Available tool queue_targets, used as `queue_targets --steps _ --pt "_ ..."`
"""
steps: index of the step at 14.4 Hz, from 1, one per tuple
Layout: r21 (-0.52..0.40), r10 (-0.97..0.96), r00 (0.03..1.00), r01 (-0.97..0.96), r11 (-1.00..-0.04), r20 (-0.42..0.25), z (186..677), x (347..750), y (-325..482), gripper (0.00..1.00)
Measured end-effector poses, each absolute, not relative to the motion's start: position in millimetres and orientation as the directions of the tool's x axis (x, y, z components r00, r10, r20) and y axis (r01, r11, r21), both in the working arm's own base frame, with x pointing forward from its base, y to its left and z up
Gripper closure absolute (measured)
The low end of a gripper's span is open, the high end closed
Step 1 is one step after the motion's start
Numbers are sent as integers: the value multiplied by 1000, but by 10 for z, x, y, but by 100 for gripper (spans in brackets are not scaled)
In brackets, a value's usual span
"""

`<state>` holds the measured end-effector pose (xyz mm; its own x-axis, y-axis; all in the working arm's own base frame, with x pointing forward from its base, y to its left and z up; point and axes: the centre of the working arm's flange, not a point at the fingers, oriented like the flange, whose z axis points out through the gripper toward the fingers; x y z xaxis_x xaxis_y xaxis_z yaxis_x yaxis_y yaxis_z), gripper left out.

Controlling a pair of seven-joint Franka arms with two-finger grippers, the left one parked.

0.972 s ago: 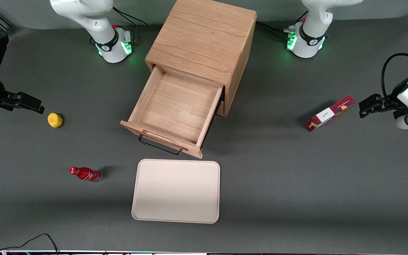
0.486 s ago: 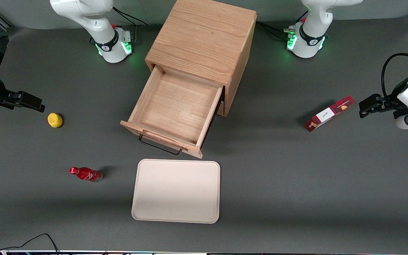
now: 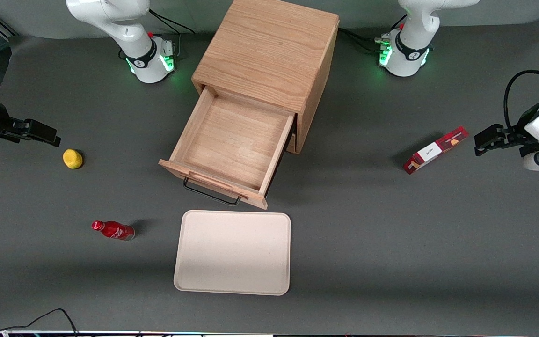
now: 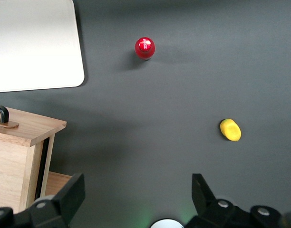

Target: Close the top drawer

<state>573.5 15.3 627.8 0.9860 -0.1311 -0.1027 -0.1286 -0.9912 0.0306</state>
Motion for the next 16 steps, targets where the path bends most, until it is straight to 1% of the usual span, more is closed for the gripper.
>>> queue_targets --steps 4,8,11,14,16 --pt "22 -103 992 -102 -995 -75 6364 5779 305 0" --pt "-23 56 998 55 -998 -33 6353 6077 1187 0" --pt "-64 158 987 158 -985 -7 6124 6354 1864 0" --pt "-83 163 987 163 -983 5 5902 6454 2367 0" --pt "-94 174 985 174 -980 12 5922 6428 2493 0"
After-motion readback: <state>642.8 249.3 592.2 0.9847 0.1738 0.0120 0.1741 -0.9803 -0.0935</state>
